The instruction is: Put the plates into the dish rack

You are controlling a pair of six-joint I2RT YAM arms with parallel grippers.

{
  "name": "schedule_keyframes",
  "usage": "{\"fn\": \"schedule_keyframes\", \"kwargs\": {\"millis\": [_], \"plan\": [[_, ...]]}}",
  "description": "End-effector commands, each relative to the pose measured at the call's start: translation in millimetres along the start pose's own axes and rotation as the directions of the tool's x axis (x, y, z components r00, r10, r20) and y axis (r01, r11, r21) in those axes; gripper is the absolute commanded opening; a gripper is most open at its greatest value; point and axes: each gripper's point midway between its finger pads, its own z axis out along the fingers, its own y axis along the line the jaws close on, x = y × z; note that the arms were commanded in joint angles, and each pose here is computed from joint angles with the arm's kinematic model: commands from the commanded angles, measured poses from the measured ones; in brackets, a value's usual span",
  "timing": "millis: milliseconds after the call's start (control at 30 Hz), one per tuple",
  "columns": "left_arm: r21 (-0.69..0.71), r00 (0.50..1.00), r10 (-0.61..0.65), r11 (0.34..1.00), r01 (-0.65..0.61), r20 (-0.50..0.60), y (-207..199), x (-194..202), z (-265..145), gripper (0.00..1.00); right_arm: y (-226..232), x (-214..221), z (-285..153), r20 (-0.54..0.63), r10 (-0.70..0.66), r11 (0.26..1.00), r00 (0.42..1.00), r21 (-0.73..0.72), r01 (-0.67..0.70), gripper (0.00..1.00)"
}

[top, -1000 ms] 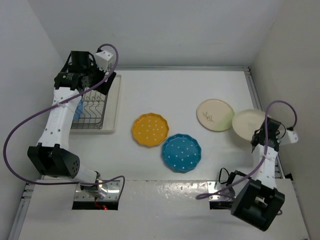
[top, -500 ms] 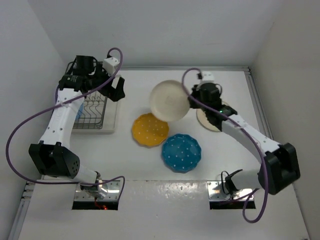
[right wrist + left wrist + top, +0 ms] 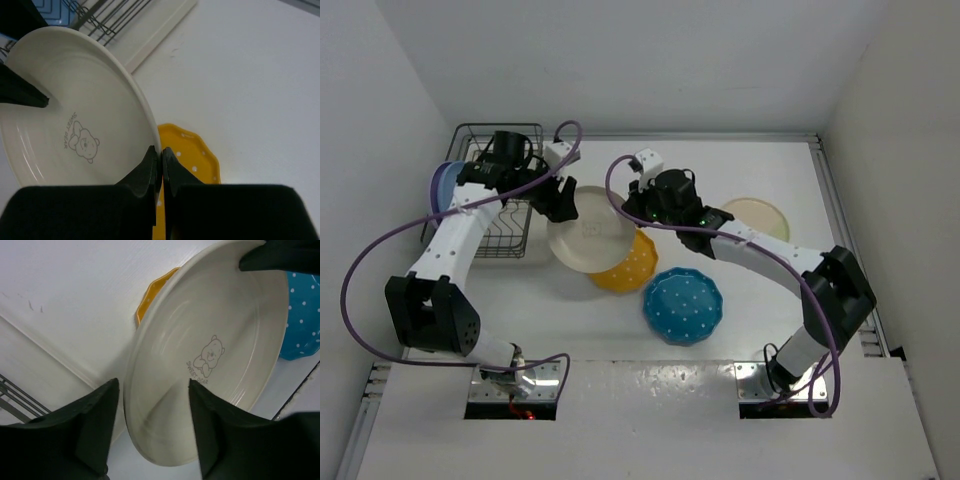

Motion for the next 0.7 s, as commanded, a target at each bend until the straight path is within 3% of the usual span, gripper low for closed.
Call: {"fn": "schedule_keyframes", "kwargs": {"millis": [0, 33, 67, 233, 267, 300, 333, 433, 567, 600, 667], "plan": [[-0.019, 1.0, 0.029, 0.999, -0.029, -0.004, 3.3, -0.2, 0.5, 0.59, 15.0, -57.0, -7.8, 0.181, -0.004, 0.997, 0.983, -0.071, 0.017, 0.0], [-0.042, 0.999, 0.035, 0.998, -0.035, -0.006, 7.2, -2.4, -1.7, 0.54, 16.9, -59.3, -10.3, 0.191, -0.002, 0.997, 0.982, -0.077, 0.017, 0.0], [-0.039, 0.999, 0.03, 0.999, -0.03, -0.012, 8.3, -0.7, 0.8, 0.42, 17.3, -56.9, -9.8, 0.194, -0.001, 0.996, 0.981, -0.082, 0.017, 0.0], [-0.116, 0.999, 0.038, 0.992, -0.038, -0.002, 19.6, -16.0, -11.4, 0.03, 15.1, -59.4, -12.0, 0.201, 0.011, 0.997, 0.98, -0.08, 0.005, 0.0], [-0.172, 0.999, 0.031, 0.984, -0.033, -0.013, 28.6, -17.5, -16.4, 0.0, 11.2, -55.2, -10.4, 0.185, 0.019, 0.998, 0.983, -0.065, -0.007, 0.07], [-0.207, 1.0, 0.022, 0.978, -0.026, -0.02, 33.1, -19.3, -21.5, 0.0, 5.5, -55.8, -9.7, 0.181, 0.041, 0.998, 0.983, -0.049, -0.033, 0.22], [-0.248, 0.999, 0.029, 0.968, -0.033, -0.021, 39.7, -23.8, -27.2, 0.0, 2.6, -53.9, -9.1, 0.168, 0.05, 0.998, 0.985, -0.04, -0.044, 0.53], [-0.457, 1.0, 0.017, 0.889, -0.025, -0.02, 74.1, -40.3, -64.6, 0.0, -12.0, -48.5, -9.3, 0.13, 0.072, 0.997, 0.989, 0.003, -0.073, 0.81], [-0.707, 1.0, 0.021, 0.707, -0.012, 0.003, 104.9, -65.3, -130.8, 0.0, -34.0, -46.1, -16.3, 0.13, 0.082, 0.992, 0.988, 0.088, -0.094, 0.88], [-0.781, 1.0, 0.006, 0.624, 0.004, 0.01, 113.5, -70.2, -153.9, 0.0, -39.0, -38.5, -17.7, 0.117, 0.087, 0.99, 0.989, 0.103, -0.1, 0.88], [-0.854, 1.0, -0.002, 0.521, 0.018, 0.02, 122.4, -73.2, -178.3, 0.0, -48.7, -38.0, -23.7, 0.127, 0.099, 0.985, 0.987, 0.129, -0.115, 0.89]]}}
